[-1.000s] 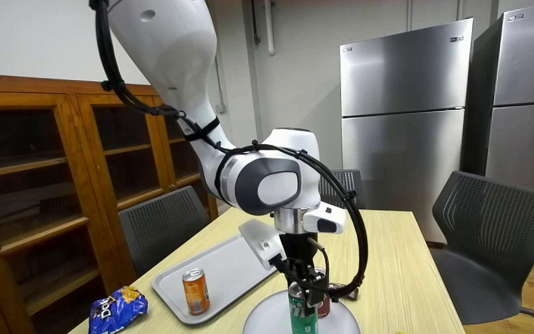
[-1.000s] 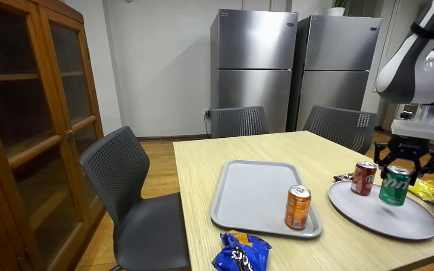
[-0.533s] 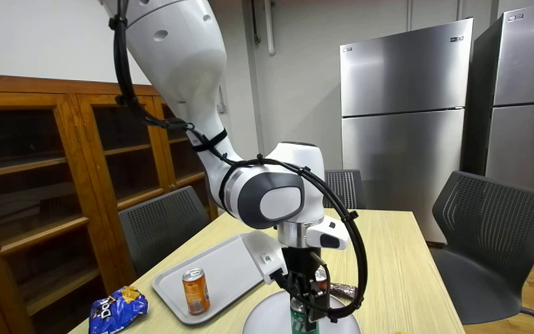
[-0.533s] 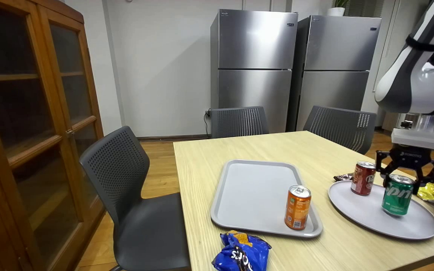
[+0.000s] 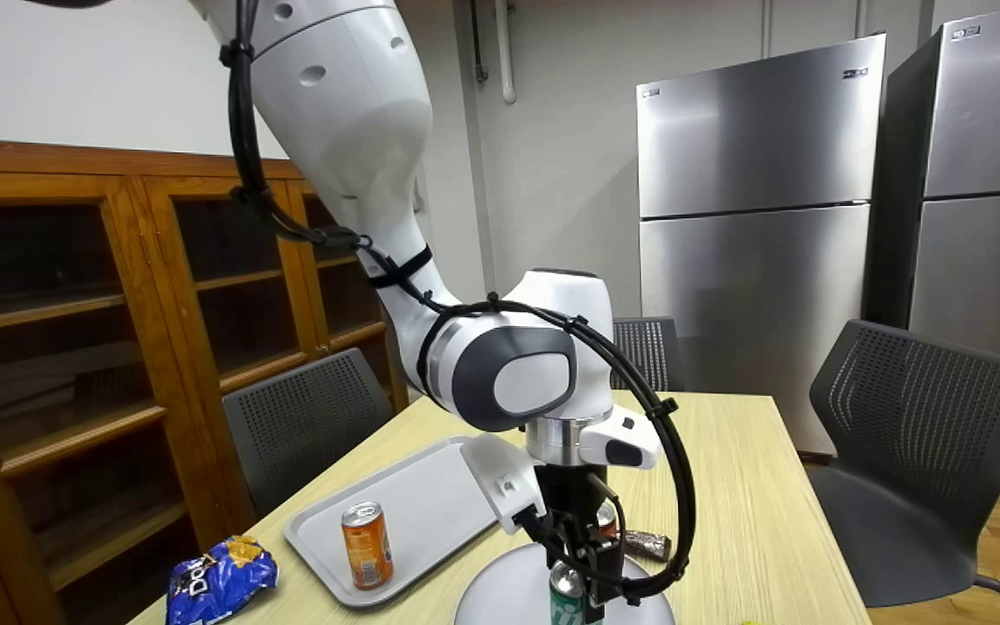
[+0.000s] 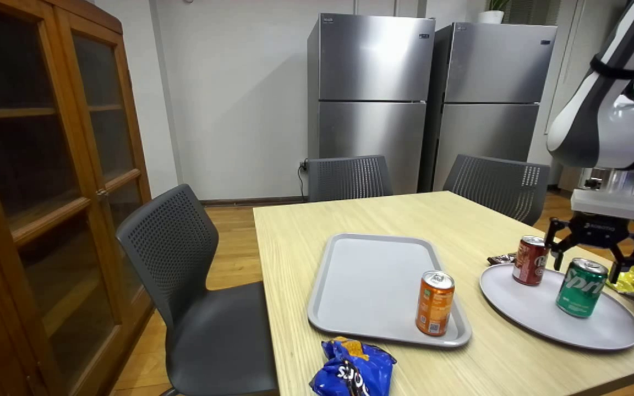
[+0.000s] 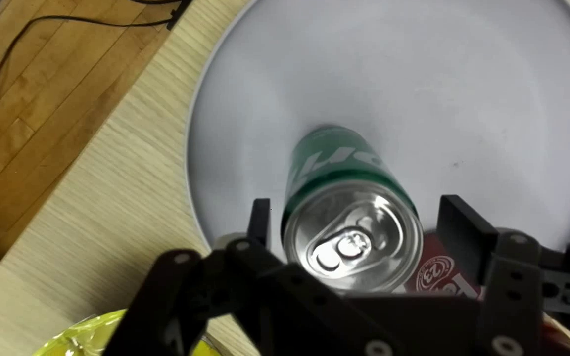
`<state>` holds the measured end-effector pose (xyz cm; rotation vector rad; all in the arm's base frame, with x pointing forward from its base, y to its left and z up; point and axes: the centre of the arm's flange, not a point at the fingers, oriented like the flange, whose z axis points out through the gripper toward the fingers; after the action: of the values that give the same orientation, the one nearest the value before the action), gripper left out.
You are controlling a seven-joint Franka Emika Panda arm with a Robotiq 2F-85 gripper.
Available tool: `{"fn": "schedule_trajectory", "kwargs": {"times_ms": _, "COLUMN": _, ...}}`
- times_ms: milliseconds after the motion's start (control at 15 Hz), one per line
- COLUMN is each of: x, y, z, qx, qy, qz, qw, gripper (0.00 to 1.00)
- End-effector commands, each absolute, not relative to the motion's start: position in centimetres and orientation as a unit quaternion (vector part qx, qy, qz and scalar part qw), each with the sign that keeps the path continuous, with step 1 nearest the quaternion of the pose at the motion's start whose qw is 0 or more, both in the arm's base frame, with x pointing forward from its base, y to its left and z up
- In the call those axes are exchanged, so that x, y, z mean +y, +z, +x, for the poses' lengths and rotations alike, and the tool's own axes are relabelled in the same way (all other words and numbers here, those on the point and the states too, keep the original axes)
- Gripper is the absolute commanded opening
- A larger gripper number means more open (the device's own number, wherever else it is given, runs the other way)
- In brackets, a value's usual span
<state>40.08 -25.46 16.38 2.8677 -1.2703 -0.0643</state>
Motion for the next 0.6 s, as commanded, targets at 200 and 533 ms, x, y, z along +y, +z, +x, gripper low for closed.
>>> {"fn": "schedule_trajectory", "kwargs": {"times_ms": 200, "x": -24.5, "y": 20.5, "z": 39.8, "qx": -0.378, "qy": 0.0, "qz": 0.926, "qw": -0.004, "gripper": 1.0}}
{"fn": "schedule_trajectory", "kwargs": {"times_ms": 533, "x": -23.0, "y": 24.1, "z": 40.3, "qx": -0.343, "qy": 0.032, "qz": 0.939, "qw": -0.016, "gripper": 1.0}}
